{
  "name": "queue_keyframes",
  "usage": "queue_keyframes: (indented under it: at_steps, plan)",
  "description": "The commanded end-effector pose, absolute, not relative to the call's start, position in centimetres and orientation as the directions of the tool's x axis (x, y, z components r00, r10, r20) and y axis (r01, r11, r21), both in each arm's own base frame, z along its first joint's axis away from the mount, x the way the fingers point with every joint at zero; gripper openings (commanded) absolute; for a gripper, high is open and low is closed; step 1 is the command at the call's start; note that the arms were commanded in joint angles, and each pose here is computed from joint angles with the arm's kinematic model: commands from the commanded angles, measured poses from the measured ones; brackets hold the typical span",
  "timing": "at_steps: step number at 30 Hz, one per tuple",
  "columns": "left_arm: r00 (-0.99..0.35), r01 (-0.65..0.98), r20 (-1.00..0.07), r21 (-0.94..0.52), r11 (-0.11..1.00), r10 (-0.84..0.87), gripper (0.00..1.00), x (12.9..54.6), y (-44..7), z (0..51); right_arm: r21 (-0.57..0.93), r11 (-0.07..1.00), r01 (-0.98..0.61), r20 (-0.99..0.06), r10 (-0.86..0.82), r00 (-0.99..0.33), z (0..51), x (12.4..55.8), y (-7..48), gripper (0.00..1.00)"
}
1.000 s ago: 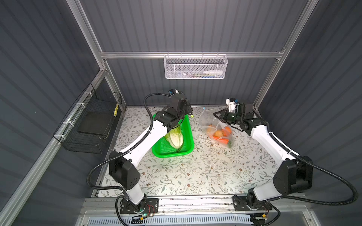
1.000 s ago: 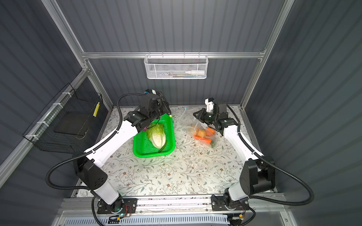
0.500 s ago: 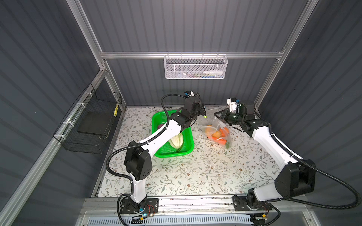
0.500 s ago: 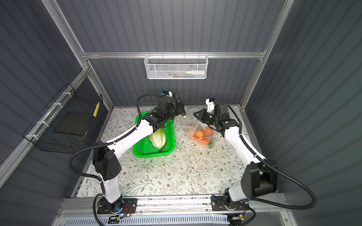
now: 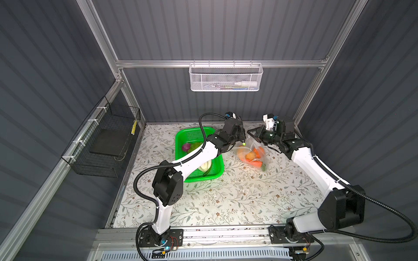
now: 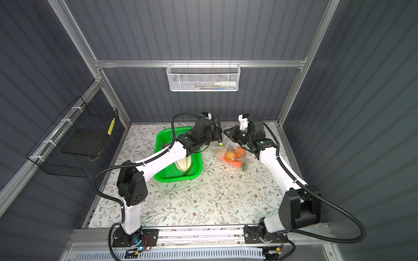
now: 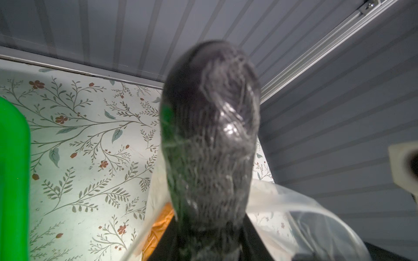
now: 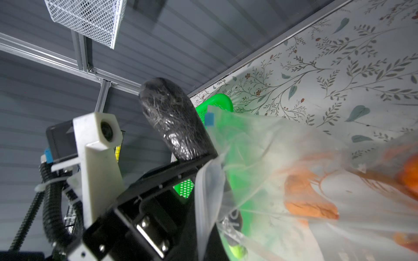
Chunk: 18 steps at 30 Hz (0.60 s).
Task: Place the food in the zip-top bag and seal the zipper
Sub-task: 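Carry the eggplant with the left gripper and push it into the bag mouth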
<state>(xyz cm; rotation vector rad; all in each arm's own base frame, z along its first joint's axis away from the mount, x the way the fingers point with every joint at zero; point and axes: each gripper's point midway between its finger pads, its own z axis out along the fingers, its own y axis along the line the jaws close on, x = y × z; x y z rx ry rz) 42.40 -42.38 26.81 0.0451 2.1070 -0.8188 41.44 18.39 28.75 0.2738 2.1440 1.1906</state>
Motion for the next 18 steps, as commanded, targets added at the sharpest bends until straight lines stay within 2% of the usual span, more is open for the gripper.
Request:
queue_keyframes:
  at_steps: [1, 7, 13, 15, 18]
  plan:
    - [-0.595, 0.359, -0.781, -0.468, 0.807, -0.188, 0.32, 41.8, -42.6, 27.5, 0.851, 0.515, -0.098, -0.402, 0.52, -0.754, 30.3, 42.4, 18.8, 0.0]
    - [-0.58, 0.392, -0.802, -0.429, 0.814, -0.144, 0.34, 41.2, -43.5, 27.3, 0.863, 0.505, -0.007, -0.345, 0.579, -0.739, 29.3, 43.1, 18.1, 0.0]
    - [-0.578, 0.385, -0.806, -0.41, 0.827, -0.131, 0.37, 41.2, -43.2, 26.9, 0.87, 0.493, 0.007, -0.326, 0.586, -0.742, 28.9, 43.3, 18.2, 0.0]
    - [-0.584, 0.384, -0.803, -0.404, 0.83, -0.121, 0.4, 41.1, -43.2, 26.6, 0.873, 0.488, -0.015, -0.338, 0.582, -0.74, 29.2, 43.2, 18.3, 0.0]
    - [-0.595, 0.374, -0.796, -0.398, 0.838, -0.113, 0.51, 41.1, -43.0, 26.1, 0.872, 0.486, -0.053, -0.359, 0.563, -0.745, 29.7, 43.1, 18.6, 0.0]
